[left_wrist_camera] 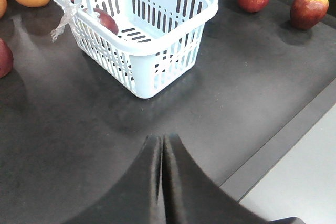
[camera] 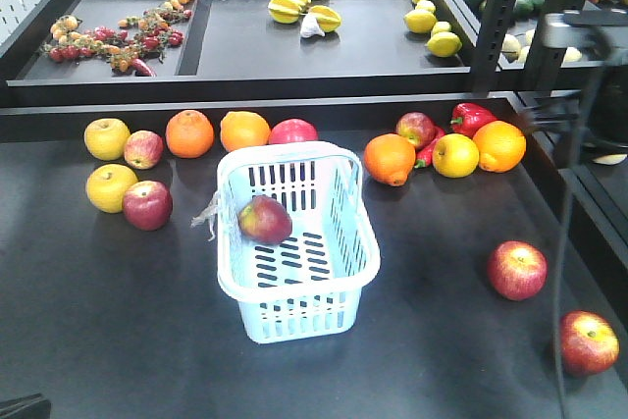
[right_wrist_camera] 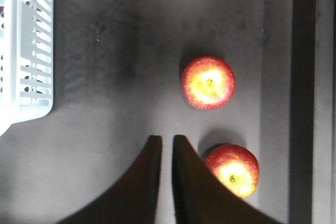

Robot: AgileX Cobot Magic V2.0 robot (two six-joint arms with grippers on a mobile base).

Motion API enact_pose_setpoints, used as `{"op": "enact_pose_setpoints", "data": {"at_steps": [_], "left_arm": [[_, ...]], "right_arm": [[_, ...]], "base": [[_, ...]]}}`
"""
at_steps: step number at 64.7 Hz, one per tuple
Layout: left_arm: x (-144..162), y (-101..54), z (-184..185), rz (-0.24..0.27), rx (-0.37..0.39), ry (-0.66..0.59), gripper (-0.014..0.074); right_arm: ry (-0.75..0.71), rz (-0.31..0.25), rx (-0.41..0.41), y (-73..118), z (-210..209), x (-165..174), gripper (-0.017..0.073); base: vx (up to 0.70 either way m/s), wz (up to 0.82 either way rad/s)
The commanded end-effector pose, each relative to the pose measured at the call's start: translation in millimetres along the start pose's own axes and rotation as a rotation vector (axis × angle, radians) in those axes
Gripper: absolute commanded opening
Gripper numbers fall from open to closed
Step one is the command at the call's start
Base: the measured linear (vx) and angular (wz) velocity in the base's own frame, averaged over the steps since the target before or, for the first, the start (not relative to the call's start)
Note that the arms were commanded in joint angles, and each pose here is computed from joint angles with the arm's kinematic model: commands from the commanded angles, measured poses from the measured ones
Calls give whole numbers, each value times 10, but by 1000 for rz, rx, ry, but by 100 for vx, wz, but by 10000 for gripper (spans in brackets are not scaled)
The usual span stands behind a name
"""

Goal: Pick three apples into basket with both arms
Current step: 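Move the right gripper back toward the apples beside the basket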

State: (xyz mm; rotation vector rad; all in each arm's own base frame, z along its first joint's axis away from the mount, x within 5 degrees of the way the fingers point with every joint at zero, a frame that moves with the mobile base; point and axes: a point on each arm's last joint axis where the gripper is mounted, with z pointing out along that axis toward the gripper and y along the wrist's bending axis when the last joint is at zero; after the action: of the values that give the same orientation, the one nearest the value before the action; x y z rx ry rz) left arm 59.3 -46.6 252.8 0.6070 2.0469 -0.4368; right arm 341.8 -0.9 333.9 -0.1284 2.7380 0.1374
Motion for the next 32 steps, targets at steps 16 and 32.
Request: {"op": "enact_pose_setpoints", "data": {"at_steps": [16, 32], "left_arm": [[-120, 4, -29, -23, -7, -76, -7], [-120, 4, -29, -23, -7, -76, -7]], "right_arm": [[-32, 8, -29, -276, 472, -208, 638], [56, 59, 106, -516, 1071, -225, 719]], "base": [[0, 0], [0, 0]]}}
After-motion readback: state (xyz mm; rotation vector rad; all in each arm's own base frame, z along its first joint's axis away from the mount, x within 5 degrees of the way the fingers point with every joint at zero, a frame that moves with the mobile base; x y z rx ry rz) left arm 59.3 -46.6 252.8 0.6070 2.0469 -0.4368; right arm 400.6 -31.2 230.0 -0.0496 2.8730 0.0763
